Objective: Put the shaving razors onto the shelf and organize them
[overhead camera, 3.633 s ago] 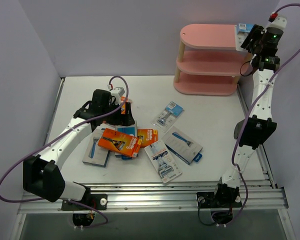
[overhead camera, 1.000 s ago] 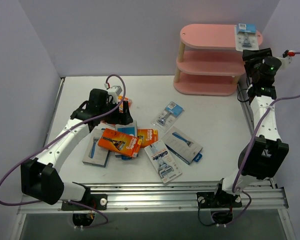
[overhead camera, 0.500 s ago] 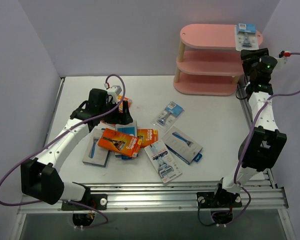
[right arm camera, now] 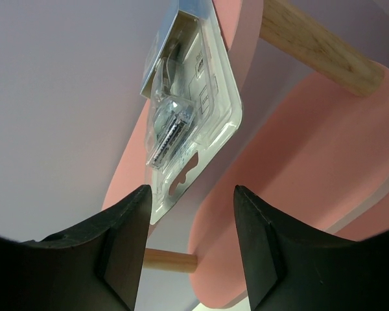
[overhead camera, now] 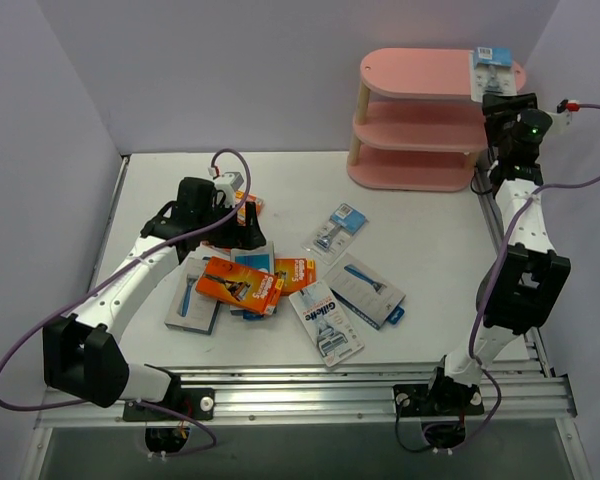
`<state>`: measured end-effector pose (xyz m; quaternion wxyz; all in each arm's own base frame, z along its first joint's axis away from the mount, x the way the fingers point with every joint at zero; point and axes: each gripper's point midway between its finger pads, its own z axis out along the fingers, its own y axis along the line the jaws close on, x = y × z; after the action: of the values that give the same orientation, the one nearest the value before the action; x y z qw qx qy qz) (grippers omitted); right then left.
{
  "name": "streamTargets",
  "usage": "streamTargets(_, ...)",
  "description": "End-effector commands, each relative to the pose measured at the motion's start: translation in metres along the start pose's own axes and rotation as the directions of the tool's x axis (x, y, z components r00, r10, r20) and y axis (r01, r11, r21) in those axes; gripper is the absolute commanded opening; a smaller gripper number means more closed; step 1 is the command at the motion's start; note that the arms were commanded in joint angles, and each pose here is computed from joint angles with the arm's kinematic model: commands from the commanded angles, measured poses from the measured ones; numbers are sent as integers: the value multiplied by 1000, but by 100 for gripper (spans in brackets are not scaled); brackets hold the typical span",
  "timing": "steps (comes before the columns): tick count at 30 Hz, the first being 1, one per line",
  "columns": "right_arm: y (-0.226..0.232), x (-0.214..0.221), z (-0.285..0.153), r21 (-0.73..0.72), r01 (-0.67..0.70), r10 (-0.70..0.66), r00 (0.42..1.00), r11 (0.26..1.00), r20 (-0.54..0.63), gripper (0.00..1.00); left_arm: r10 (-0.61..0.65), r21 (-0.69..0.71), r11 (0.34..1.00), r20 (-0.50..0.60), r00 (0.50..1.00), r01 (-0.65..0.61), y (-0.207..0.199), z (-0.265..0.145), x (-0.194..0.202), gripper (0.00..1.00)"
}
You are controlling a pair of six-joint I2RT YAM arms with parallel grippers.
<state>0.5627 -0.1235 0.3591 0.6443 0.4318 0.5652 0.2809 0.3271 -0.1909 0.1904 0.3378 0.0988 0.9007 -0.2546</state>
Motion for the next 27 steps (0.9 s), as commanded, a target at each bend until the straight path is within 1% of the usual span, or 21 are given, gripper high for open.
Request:
streamTargets(1, 30, -24, 7, -88, -7, 14, 997, 996, 76, 49, 17, 33, 999, 67, 998, -19, -7, -3, -23, 94)
streamTargets(6, 33, -27, 15, -99, -12, 21, 996, 995, 90, 46, 15, 34, 999, 64, 998, -17, -7, -2, -23, 94)
streamTargets(9, 32, -26, 18, -103, -16, 26, 996, 995, 89, 42, 14, 33, 999, 65, 998, -16, -6, -2, -23, 94)
streamTargets(11, 34, -26, 19, -110, -19, 29, 996, 994, 89, 37, 13, 34, 999, 63, 998, -16, -6, -2, -22, 94)
streamTargets(12, 33, -25, 19, -109, -22, 32, 996, 994, 88, 35, 13, 35, 999, 63, 998, -15, -6, -1, -23, 94)
streamTargets(13, 34, -25, 19, -111, -23, 33, 996, 994, 87, 29, 13, 36, 999, 63, 998, -15, -6, -1, -23, 94)
streamTargets(15, 33, -24, 18, -115, -23, 33, 996, 993, 82, 24, 9, 37, 999, 60, 998, -11, -5, -1, -22, 94)
streamTargets(16, 37, -26, 14, -125, -23, 34, 996, 992, 87, 18, 9, 37, 999, 60, 998, -11, -5, -1, -22, 94)
streamTargets(18, 34, -25, 11, -119, -27, 37, 996, 993, 85, 12, 9, 37, 999, 63, 998, -12, -5, -1, -23, 94)
streamTargets(19, 37, -26, 7, -126, -25, 36, 995, 992, 89, 6, 8, 36, 999, 60, 998, -10, -5, -1, -22, 94)
streamTargets(22, 35, -27, 2, -121, -21, 32, 996, 992, 87, 0, 7, 39, 999, 64, 998, -10, -5, -2, -23, 94)
streamTargets(27, 39, -28, -11, -126, -23, 34, 996, 992, 81, 0, 7, 43, 999, 69, 998, -10, -6, -3, -24, 94)
